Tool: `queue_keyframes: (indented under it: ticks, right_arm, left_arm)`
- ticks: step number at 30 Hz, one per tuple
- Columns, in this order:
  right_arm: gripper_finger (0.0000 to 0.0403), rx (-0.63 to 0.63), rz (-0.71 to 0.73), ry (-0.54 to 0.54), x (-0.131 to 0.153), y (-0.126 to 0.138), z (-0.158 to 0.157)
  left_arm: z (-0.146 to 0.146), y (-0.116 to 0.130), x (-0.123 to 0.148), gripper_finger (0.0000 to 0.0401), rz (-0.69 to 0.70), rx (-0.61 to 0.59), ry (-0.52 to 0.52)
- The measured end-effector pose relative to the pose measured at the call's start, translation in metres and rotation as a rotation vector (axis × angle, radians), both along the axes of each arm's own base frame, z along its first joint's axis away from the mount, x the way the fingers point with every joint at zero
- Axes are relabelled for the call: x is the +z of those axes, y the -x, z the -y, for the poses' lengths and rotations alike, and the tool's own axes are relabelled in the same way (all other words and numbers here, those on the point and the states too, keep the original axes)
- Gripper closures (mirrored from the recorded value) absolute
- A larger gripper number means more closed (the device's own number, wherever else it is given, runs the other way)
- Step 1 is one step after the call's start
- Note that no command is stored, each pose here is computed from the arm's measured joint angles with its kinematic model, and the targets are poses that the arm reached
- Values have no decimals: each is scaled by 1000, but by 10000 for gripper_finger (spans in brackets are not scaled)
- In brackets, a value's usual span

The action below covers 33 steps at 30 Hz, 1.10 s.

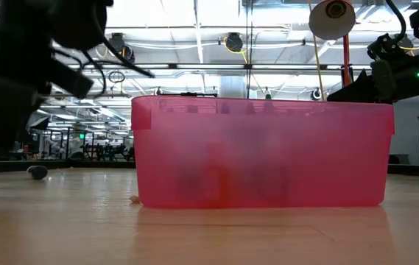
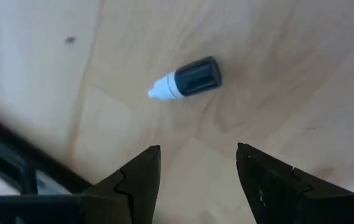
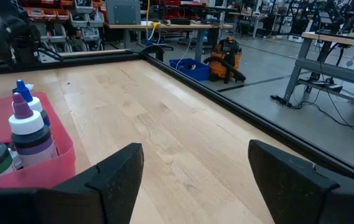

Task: Pick & Place food coloring
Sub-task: Put the small purple food coloring bottle into the red bin

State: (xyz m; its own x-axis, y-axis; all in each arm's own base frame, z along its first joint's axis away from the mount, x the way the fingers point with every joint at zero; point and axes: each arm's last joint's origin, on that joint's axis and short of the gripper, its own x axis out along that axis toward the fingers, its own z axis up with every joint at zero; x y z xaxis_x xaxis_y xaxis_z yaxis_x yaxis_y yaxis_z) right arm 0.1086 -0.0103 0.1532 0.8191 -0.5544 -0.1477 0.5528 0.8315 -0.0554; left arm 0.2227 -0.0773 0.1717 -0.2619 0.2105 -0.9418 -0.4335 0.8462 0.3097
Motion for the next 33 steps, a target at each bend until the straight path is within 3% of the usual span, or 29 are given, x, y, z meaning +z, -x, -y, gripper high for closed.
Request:
queue_keyframes:
  ticks: [3,7,14,19,33]
  right_arm:
    - [124,0,0,0,0,0,0]
    - [124,0,0,0,0,0,0]
    - [124,0,0,0,0,0,0]
    - [124,0,0,0,0,0,0]
    - [124,0,1,0,0,0,0]
  left_arm:
    - [-5,-1,-10,190,20,-113,7]
    - [-11,0,-12,190,13,-213,-73]
    - [-22,6,-23,190,-28,-196,-55]
    - [-22,10,-39,190,6,-290,-2]
    - [-22,10,-45,190,29,-384,-20]
